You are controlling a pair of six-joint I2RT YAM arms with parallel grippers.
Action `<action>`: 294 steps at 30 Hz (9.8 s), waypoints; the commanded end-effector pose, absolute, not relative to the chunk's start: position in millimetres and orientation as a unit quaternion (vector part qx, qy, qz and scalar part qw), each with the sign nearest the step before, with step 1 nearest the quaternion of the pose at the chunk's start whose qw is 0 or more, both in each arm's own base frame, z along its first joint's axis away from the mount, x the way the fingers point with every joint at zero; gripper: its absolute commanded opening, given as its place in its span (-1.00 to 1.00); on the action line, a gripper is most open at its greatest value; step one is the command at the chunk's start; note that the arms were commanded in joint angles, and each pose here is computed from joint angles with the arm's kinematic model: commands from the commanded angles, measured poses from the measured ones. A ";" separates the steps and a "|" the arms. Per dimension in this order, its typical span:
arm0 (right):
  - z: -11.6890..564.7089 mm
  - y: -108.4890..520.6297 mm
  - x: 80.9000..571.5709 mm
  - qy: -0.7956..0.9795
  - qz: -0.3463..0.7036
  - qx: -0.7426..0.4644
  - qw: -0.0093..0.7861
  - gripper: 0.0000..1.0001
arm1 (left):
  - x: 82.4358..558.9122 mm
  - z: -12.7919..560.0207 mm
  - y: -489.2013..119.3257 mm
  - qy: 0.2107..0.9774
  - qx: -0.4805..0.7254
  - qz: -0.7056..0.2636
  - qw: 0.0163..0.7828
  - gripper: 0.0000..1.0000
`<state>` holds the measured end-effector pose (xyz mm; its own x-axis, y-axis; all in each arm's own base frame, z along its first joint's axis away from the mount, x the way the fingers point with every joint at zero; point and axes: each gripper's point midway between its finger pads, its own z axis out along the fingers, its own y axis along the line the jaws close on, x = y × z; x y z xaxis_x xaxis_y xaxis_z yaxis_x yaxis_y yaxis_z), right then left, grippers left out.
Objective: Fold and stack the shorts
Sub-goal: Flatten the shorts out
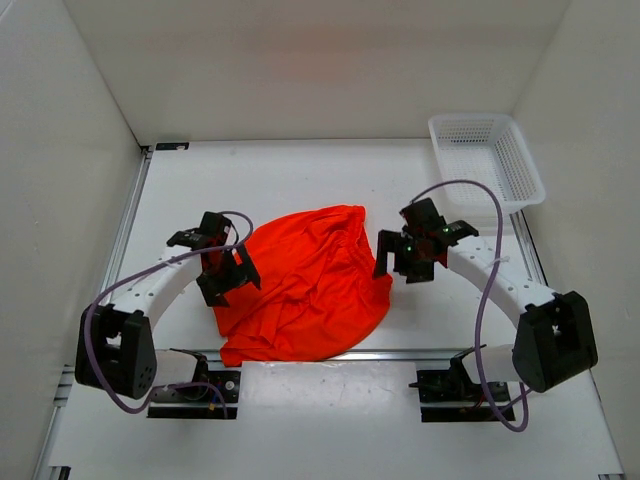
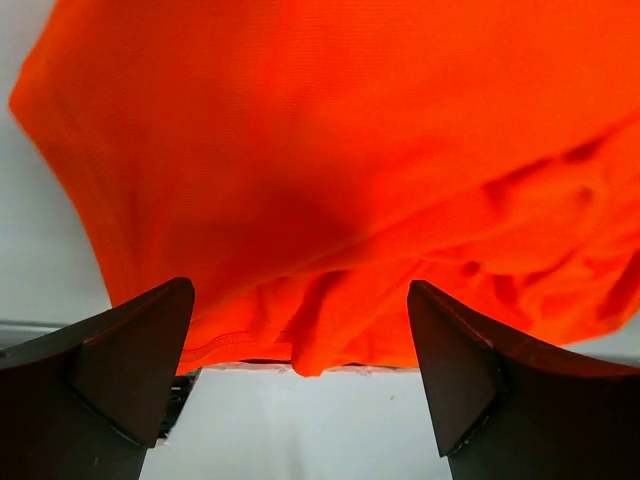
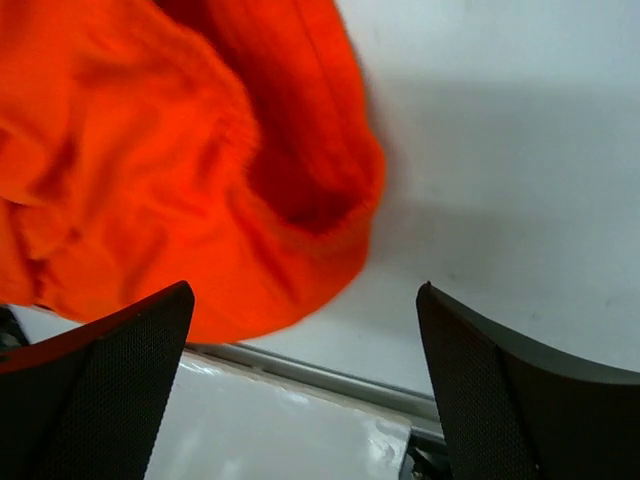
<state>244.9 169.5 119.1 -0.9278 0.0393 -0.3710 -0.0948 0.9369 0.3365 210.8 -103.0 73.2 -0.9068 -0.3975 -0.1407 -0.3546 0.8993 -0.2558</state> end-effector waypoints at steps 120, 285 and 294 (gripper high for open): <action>43.7 148.5 349.1 0.966 0.177 0.071 0.173 0.81 | 221.5 12.8 -91.3 0.947 -0.314 -0.045 0.057 0.08; 99.2 109.1 246.7 0.962 0.150 0.070 0.217 0.94 | 220.5 31.3 -155.1 0.992 -0.112 -0.033 0.051 -0.49; 96.4 112.0 249.9 0.962 0.155 0.073 0.214 0.94 | 219.8 30.5 -150.7 0.992 -0.112 -0.021 0.052 -0.79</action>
